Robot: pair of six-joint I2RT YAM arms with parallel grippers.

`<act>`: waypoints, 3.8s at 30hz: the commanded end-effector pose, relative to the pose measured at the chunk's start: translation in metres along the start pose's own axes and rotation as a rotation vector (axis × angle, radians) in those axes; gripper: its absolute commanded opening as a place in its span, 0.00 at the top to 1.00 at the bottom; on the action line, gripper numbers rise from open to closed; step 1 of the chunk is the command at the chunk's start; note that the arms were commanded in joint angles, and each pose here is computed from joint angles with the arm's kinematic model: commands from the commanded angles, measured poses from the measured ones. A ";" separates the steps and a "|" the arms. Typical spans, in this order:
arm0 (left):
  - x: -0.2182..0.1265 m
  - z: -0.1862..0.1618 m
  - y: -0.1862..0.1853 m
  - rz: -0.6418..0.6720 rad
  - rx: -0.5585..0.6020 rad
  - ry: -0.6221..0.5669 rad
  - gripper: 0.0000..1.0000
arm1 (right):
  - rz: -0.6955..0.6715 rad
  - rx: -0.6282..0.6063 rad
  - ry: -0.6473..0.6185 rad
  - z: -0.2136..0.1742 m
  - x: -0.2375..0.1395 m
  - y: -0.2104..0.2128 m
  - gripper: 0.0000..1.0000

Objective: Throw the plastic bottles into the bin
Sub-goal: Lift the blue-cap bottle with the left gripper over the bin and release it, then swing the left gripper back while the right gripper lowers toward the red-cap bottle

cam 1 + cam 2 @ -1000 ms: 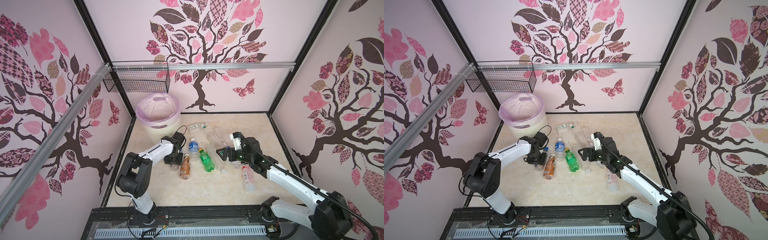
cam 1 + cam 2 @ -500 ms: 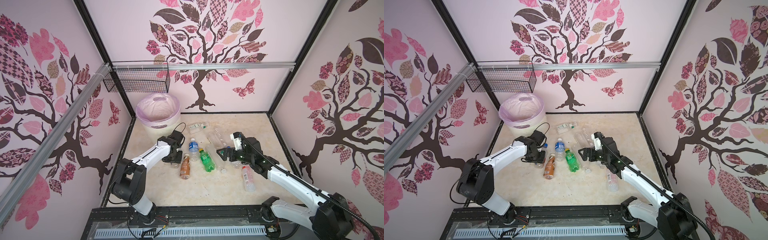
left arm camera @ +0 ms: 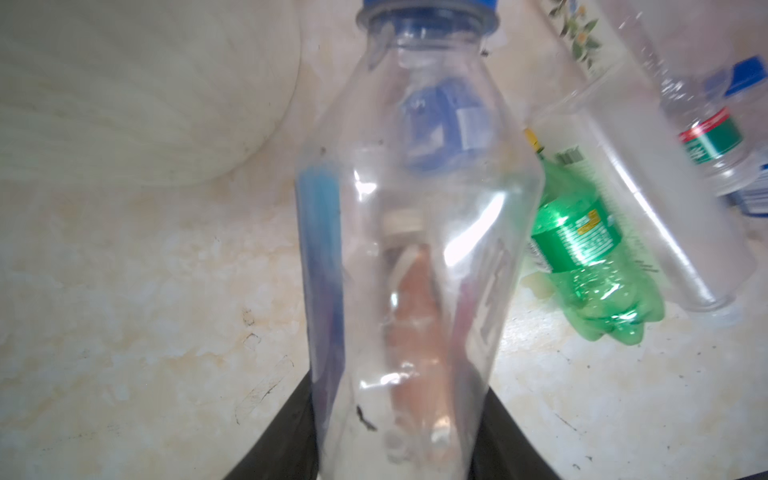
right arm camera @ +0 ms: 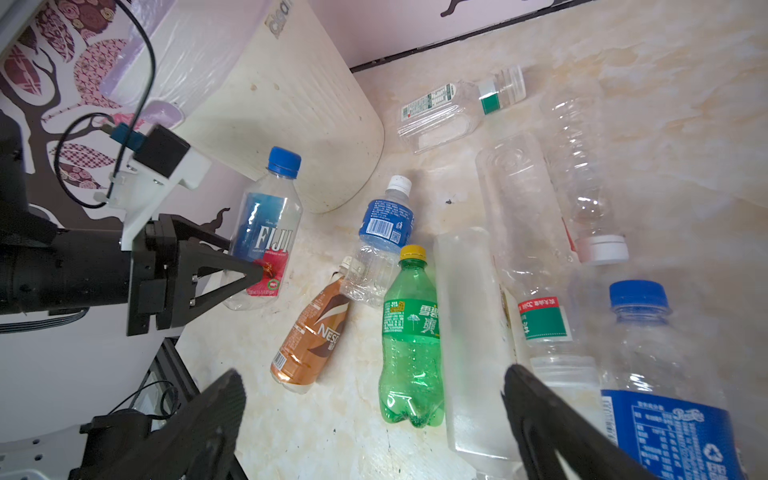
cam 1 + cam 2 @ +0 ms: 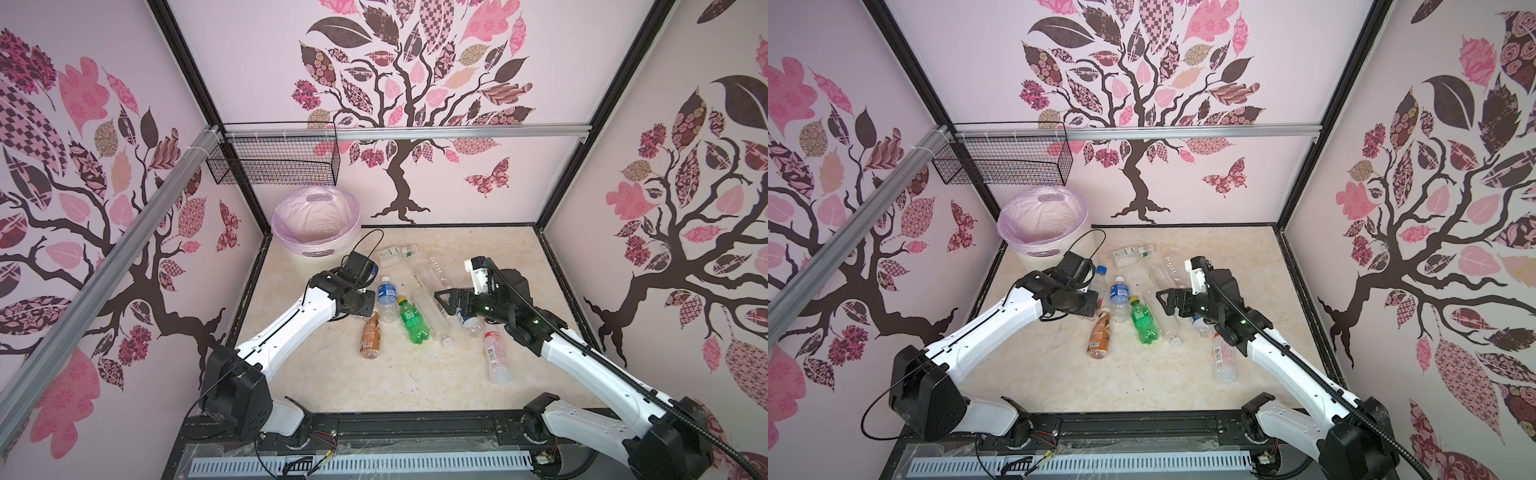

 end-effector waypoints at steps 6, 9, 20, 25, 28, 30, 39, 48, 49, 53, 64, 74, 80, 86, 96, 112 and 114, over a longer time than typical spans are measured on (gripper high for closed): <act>-0.103 0.079 -0.017 -0.093 -0.028 -0.341 0.49 | 0.079 -0.018 -0.135 0.054 -0.035 0.039 0.00; -0.144 0.107 -0.019 -0.095 -0.019 -0.466 0.49 | 0.097 -0.020 -0.165 0.066 -0.043 0.048 0.00; -0.276 0.181 -0.008 -0.097 -0.052 -0.828 0.45 | 0.159 -0.060 -0.287 0.122 -0.071 0.084 0.00; -0.337 0.191 0.015 -0.132 -0.130 -1.023 0.45 | 0.181 -0.064 -0.306 0.134 -0.072 0.091 0.00; -0.362 0.191 0.032 -0.112 -0.165 -1.115 0.44 | 0.186 -0.057 -0.300 0.131 -0.069 0.089 0.01; -0.362 0.193 0.043 -0.097 -0.183 -1.120 0.43 | 0.179 -0.055 -0.291 0.127 -0.065 0.085 0.00; -0.205 0.202 0.126 -0.046 -0.410 -0.747 0.36 | 0.177 -0.037 -0.255 0.116 -0.051 0.077 0.01; -0.220 0.196 0.118 -0.093 -0.402 -0.749 0.02 | 0.173 -0.031 -0.247 0.109 -0.048 0.073 0.00; -0.221 0.194 0.116 -0.093 -0.398 -0.744 0.02 | 0.174 -0.028 -0.245 0.108 -0.047 0.072 0.00; -0.223 0.189 0.096 -0.069 -0.334 -0.731 0.02 | 0.159 -0.021 -0.240 0.104 -0.045 0.069 0.00; -0.191 0.162 -0.020 -0.031 -0.006 -0.625 0.02 | -0.083 -0.034 -0.221 0.088 -0.047 0.032 0.01; -0.124 0.120 -0.105 0.015 0.193 -0.499 0.02 | -0.525 0.007 -0.093 0.032 -0.043 -0.049 0.01; -0.090 0.086 -0.143 0.033 0.287 -0.426 0.02 | -0.777 0.122 -0.086 0.001 -0.059 -0.090 0.00; -0.066 0.057 -0.159 0.084 0.362 -0.374 0.02 | -0.795 0.197 0.008 -0.036 -0.055 -0.107 0.00; -0.055 0.041 -0.157 0.033 0.297 -0.374 0.02 | -0.865 0.244 0.078 -0.090 -0.067 -0.130 0.01; -0.058 0.030 -0.171 -0.134 0.273 -0.350 0.02 | -0.885 0.373 0.132 -0.136 -0.068 -0.144 0.07; -0.059 0.028 -0.169 -0.148 0.261 -0.350 0.02 | -0.875 0.392 0.132 -0.143 -0.067 -0.145 0.09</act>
Point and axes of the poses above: each gripper's point midway between its finger pads, its own x axis out along the fingers, its own y axis along the line the jaws close on, z = x × y, the point moved 4 cm from there along -x, back along the fingers, and after that the axes turned 5 degrees about -x, right-handed, at the moved point
